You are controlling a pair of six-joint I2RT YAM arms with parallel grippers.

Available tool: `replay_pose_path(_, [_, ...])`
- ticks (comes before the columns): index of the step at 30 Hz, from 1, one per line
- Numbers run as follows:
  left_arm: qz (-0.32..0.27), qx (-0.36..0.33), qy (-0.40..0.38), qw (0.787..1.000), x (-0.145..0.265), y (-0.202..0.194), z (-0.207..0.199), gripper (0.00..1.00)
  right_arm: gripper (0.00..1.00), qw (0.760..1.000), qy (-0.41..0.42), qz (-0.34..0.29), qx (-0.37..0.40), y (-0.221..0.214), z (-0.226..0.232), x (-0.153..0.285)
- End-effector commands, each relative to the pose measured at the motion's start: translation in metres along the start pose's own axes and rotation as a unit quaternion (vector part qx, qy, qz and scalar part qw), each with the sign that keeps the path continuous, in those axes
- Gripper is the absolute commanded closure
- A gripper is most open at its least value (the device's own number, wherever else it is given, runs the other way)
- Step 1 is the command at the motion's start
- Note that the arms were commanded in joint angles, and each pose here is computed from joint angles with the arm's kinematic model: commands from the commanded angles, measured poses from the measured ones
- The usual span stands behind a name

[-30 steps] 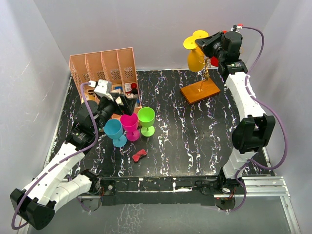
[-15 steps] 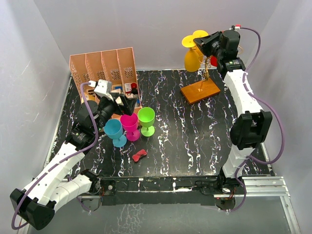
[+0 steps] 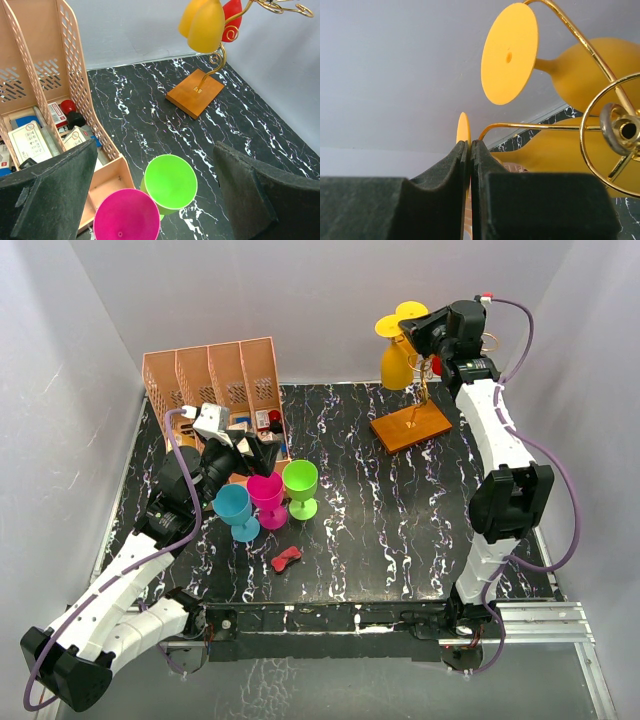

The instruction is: Take the wine glass off the wine glass rack

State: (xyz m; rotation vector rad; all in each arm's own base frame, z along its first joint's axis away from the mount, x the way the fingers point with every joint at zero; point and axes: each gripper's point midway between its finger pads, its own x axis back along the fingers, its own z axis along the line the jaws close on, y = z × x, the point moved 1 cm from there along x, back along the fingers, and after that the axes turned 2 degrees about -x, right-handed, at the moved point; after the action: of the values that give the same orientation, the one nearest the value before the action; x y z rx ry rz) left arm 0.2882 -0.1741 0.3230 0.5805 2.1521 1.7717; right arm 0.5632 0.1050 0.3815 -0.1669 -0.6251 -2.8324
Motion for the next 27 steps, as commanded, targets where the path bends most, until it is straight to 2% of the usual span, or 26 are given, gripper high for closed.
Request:
replay_pose_path(1, [-0.022,-0.001,-0.002,1.000,0.003,0.016,-0.001,0.03,0.92,0.998,0.027,-0.064,0.015,0.030,0.033,0.012])
replay_pose_path(9, [-0.024,-0.001,0.000,1.000,0.004,0.018,-0.001,0.03,0.92,0.993,0.006,-0.112,0.021,0.048,0.032,0.025])
replay_pose_path(19, [-0.024,-0.001,-0.001,1.000,0.004,0.017,-0.001,0.03,0.92,0.990,0.012,-0.140,0.009,0.057,0.041,0.053])
replay_pose_path(27, [-0.024,0.000,-0.001,1.000,0.004,0.017,-0.001,0.03,0.92,0.991,0.026,-0.133,-0.011,0.051,0.045,0.075])
